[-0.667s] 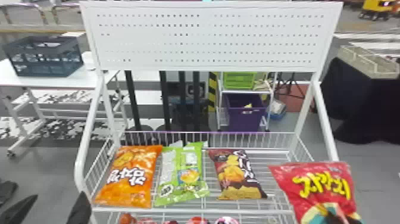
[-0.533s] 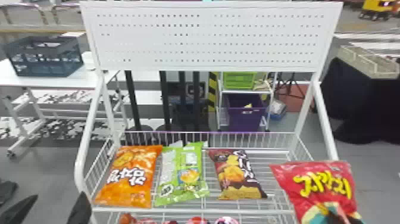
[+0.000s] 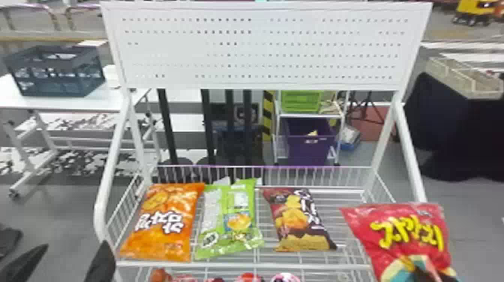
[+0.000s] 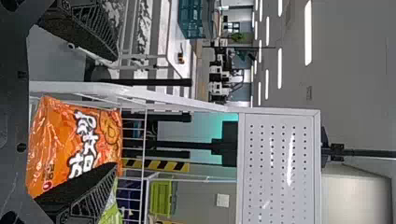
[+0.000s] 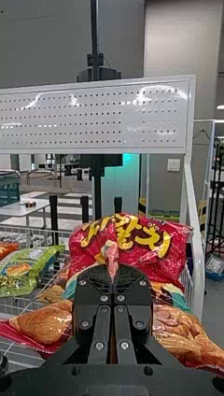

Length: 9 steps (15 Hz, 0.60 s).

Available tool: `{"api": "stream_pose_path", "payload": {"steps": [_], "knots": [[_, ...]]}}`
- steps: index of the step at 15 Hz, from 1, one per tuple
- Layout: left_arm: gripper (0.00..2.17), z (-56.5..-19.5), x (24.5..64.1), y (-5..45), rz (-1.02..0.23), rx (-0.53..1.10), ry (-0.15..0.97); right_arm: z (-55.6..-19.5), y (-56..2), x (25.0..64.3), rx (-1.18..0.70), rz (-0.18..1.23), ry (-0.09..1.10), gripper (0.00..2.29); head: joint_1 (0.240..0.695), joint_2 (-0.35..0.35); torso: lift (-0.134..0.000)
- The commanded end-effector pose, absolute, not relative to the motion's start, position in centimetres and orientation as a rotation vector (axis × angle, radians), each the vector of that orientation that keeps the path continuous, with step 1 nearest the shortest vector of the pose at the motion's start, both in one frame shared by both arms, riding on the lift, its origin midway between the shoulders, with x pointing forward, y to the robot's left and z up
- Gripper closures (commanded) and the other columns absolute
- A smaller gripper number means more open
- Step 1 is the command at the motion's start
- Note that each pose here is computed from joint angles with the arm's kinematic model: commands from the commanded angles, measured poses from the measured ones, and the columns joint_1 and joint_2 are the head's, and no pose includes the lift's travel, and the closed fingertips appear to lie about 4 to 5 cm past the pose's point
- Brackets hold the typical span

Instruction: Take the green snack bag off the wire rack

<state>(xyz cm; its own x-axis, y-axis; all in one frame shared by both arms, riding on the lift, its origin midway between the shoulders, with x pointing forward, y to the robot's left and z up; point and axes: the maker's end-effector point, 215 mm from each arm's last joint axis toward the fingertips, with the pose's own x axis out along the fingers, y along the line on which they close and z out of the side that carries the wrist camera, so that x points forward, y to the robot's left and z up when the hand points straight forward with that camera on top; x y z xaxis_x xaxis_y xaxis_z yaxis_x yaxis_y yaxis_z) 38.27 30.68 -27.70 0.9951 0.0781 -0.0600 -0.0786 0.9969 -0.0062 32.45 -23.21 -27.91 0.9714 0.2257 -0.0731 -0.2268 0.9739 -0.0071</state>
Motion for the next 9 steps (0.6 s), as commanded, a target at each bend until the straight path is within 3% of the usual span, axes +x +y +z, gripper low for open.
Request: {"api": "stream_pose_path", "payload": {"steps": [1, 9], "knots": [[0.09, -27.8, 38.5, 29.2, 0.051, -0.014, 0.057, -28.0, -23.2, 32.4, -0.018, 0.228, 0.073, 2.23, 0.499, 0.0, 0.0], [0.09, -33.8, 47.5, 16.1, -0.101, 0.004, 0.059, -28.2, -23.1, 32.4, -0.016, 0.228, 0.078, 2.23, 0.499, 0.0, 0.0]]}}
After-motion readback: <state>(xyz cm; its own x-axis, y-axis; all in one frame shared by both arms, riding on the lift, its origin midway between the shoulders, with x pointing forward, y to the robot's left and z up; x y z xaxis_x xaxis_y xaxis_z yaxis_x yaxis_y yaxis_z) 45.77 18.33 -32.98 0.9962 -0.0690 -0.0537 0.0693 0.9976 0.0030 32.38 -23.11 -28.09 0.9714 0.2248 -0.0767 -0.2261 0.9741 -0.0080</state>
